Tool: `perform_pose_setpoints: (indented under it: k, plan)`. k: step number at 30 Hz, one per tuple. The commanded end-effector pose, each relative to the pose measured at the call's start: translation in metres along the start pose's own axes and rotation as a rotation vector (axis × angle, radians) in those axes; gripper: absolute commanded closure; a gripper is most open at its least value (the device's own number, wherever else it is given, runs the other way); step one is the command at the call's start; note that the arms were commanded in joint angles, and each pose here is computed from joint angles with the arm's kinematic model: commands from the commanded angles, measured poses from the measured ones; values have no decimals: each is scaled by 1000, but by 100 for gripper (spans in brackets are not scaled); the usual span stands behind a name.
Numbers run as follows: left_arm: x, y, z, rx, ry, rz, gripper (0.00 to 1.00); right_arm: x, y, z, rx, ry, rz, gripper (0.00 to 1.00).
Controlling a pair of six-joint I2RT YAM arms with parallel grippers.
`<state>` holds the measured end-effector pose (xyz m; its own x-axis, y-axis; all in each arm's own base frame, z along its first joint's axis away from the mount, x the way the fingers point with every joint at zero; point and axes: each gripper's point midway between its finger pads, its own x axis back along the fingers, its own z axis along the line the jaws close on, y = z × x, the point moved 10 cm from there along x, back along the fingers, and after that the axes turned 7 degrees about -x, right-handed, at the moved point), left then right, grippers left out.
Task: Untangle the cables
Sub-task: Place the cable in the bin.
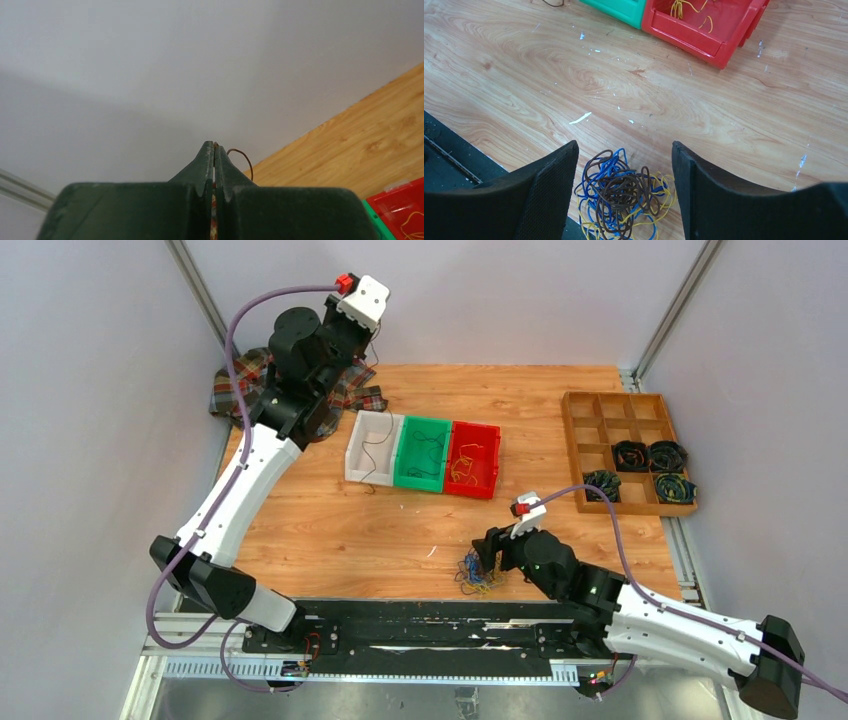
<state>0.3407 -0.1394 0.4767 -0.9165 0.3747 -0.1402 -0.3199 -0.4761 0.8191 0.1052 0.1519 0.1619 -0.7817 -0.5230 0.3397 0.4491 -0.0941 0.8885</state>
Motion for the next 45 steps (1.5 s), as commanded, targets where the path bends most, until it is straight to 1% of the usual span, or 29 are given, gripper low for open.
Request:
perform_pose_setpoints:
  k: [1,3,12,22,26,30,31,33,37,41,45]
  plan:
    - [-2,20,20,-30,85,-100,99,2,-4,-3,-19,-19,-7,32]
    - [-3,27,26,-31,97,-119,100,2,-3,-6,-18,-50,-22,32]
    - [11,62,48,-36,121,-224,99,1,-4,-8,-14,-65,-22,32]
    - [32,98,64,46,121,-346,100,0,-5,-8,-14,-78,-20,32]
    - [41,118,77,83,159,-422,100,0,-5,-8,-14,-79,-22,32]
    - [56,149,97,126,214,-521,99,0,-4,-9,-11,-83,-27,32]
    - [63,160,105,127,235,-557,100,0,-3,-9,-12,-83,-30,32]
    - [69,172,114,127,256,-590,99,0,-3,-9,-10,-83,-32,32]
    - [72,177,119,95,278,-613,100,0,-2,-8,-3,-81,-27,32]
    - [64,160,108,62,242,-554,100,1,1,-6,-5,-71,-24,32]
    - [52,133,91,35,214,-469,100,7,6,-2,-17,-48,0,32]
